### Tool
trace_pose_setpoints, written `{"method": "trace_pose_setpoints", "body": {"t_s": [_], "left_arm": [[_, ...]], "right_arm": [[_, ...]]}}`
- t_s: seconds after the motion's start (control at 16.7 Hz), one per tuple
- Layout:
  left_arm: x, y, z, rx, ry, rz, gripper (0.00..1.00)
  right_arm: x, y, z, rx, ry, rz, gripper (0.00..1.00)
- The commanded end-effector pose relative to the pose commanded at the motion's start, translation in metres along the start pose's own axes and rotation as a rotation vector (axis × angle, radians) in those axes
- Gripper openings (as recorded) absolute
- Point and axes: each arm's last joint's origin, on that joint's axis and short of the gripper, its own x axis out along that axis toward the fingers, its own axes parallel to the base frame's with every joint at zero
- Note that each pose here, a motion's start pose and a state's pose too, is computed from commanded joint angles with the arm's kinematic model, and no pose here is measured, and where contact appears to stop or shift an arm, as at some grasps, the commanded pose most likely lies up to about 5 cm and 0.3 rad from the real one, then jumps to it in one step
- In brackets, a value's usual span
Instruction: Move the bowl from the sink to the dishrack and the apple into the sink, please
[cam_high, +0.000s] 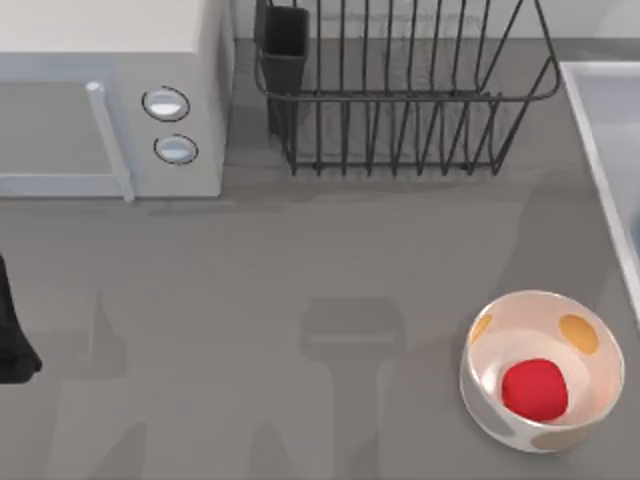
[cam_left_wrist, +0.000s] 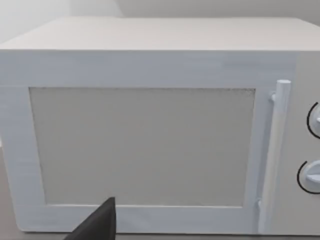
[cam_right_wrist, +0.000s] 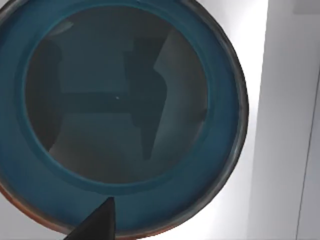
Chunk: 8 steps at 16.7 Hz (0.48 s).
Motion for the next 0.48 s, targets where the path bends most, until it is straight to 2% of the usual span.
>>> {"method": "trace_pose_setpoints", "body": {"t_s": [0.48], "left_arm": [[0.0000,0.0000,0.0000,0.000,0.000,0.000,1.00]], "right_arm": [[0.0063,-0.0097,0.0030,0.013,0.017,0.012,1.00]]}}
